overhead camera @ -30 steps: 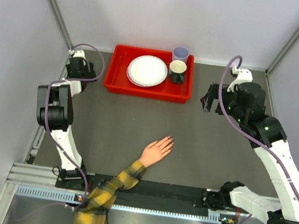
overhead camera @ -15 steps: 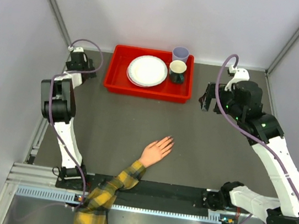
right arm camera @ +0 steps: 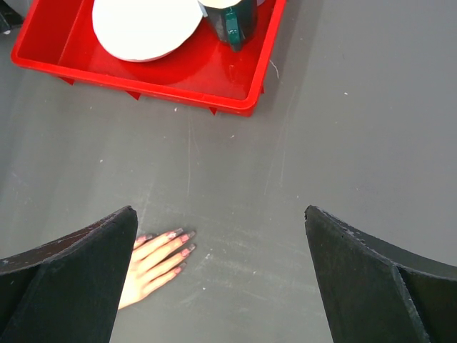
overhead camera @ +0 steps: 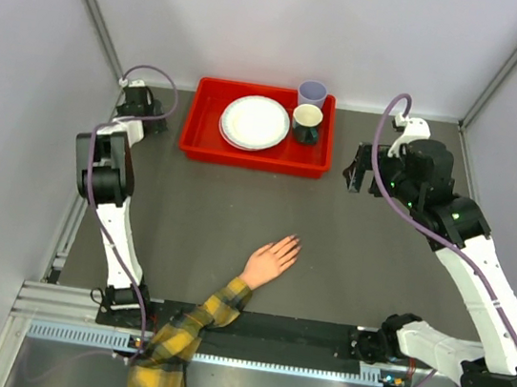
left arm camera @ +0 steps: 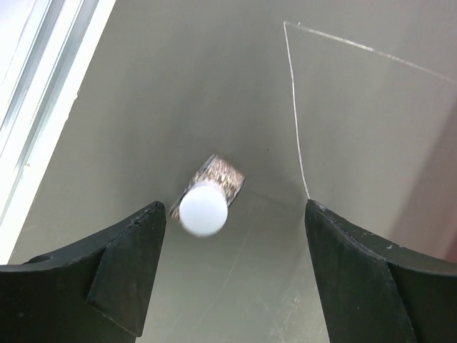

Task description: Paint the nails

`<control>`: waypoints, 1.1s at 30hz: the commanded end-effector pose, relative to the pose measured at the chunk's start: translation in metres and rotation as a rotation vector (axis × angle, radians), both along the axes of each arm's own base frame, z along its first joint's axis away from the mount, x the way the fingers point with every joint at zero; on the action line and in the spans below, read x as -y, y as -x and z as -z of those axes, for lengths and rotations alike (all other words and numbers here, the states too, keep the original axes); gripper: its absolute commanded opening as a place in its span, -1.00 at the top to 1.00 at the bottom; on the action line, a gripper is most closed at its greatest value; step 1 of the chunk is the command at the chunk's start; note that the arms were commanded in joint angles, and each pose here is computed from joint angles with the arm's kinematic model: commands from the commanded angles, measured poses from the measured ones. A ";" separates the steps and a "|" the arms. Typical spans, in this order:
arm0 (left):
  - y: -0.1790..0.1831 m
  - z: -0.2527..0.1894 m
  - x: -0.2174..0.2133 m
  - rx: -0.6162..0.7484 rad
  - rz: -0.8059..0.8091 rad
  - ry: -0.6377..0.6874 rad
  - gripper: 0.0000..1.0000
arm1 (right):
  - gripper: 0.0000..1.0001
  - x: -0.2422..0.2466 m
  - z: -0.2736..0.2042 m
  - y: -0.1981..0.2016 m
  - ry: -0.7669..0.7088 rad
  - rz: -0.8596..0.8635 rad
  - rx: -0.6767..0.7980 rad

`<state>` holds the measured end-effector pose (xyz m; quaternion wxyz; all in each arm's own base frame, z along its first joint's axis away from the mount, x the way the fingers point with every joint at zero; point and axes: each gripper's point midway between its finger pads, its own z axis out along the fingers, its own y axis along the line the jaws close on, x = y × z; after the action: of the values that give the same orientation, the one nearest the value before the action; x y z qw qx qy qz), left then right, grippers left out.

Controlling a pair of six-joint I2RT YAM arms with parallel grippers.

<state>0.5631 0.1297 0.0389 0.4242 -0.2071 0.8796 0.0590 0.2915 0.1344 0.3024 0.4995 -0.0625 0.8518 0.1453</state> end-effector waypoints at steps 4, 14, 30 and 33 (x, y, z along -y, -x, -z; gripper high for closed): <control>-0.021 -0.010 -0.006 0.027 -0.008 0.006 -0.67 | -0.97 -0.003 -0.010 -0.007 -0.018 -0.012 0.038; -0.029 -0.012 -0.003 0.036 0.020 0.011 -0.63 | -0.98 -0.005 -0.008 -0.007 -0.017 -0.019 0.035; -0.004 -0.003 0.013 0.050 0.047 0.063 -0.19 | -0.97 -0.009 -0.005 -0.008 -0.026 -0.034 0.023; 0.000 -0.004 0.013 0.045 0.048 0.051 -0.16 | -0.98 -0.010 -0.004 -0.008 -0.027 -0.039 0.022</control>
<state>0.5736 0.1223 0.0379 0.4450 -0.1995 0.8724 0.0319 0.2933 0.1412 0.2982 0.4910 -0.0719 0.8541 0.1555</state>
